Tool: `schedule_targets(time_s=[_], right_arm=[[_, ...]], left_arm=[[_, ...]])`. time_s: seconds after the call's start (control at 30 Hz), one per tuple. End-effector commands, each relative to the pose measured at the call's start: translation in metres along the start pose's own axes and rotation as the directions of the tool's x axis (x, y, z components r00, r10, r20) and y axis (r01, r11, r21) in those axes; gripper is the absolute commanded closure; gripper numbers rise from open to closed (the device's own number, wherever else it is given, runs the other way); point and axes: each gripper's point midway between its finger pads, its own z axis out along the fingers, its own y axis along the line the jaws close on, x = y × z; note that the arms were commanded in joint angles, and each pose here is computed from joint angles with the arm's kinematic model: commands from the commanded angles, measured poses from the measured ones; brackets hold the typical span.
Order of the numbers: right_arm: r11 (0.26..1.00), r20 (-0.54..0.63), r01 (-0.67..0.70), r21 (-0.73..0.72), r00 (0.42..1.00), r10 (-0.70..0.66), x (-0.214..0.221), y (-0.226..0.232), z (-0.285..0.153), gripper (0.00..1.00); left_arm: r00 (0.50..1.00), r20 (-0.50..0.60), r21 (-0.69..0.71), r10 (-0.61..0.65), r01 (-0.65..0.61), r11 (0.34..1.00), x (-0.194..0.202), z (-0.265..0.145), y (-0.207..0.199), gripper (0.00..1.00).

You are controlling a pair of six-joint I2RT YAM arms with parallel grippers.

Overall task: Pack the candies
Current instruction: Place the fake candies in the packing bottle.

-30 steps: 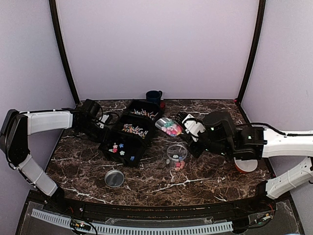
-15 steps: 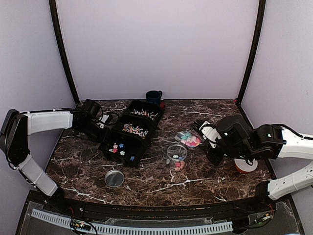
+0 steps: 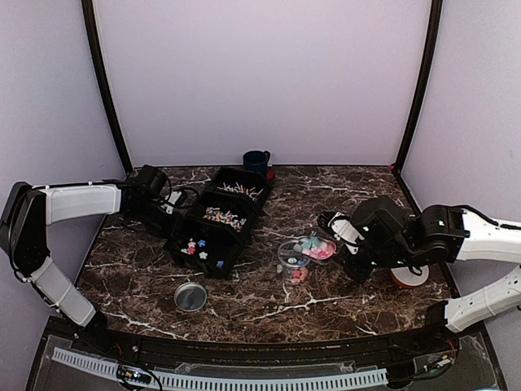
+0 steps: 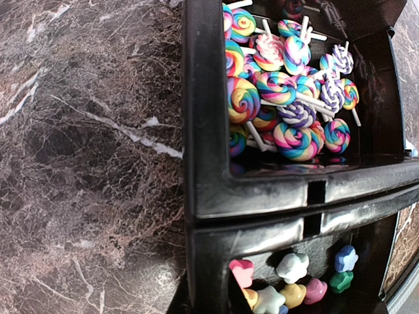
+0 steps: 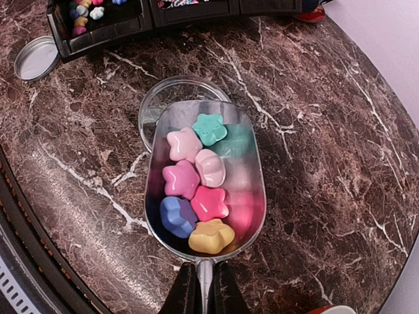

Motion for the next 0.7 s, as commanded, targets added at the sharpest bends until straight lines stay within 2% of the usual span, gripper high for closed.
schedule_targets(time_s=[0.0,0.67], right_arm=[[0.998,0.000,-0.047,-0.035,0.999,0.047,-0.0106,0.0069,-0.0057,1.00],[0.998,-0.140,-0.061,-0.020,0.988,0.057,-0.0064,0.0127,-0.0126,1.00]], left_arm=[[0.974,0.216,0.092,0.063,-0.084,0.992,-0.0577,-0.0350,-0.0294,1.00],[0.974,0.216,0.093,0.066,-0.088,0.992,-0.0577,-0.0360,-0.0302,1.00]])
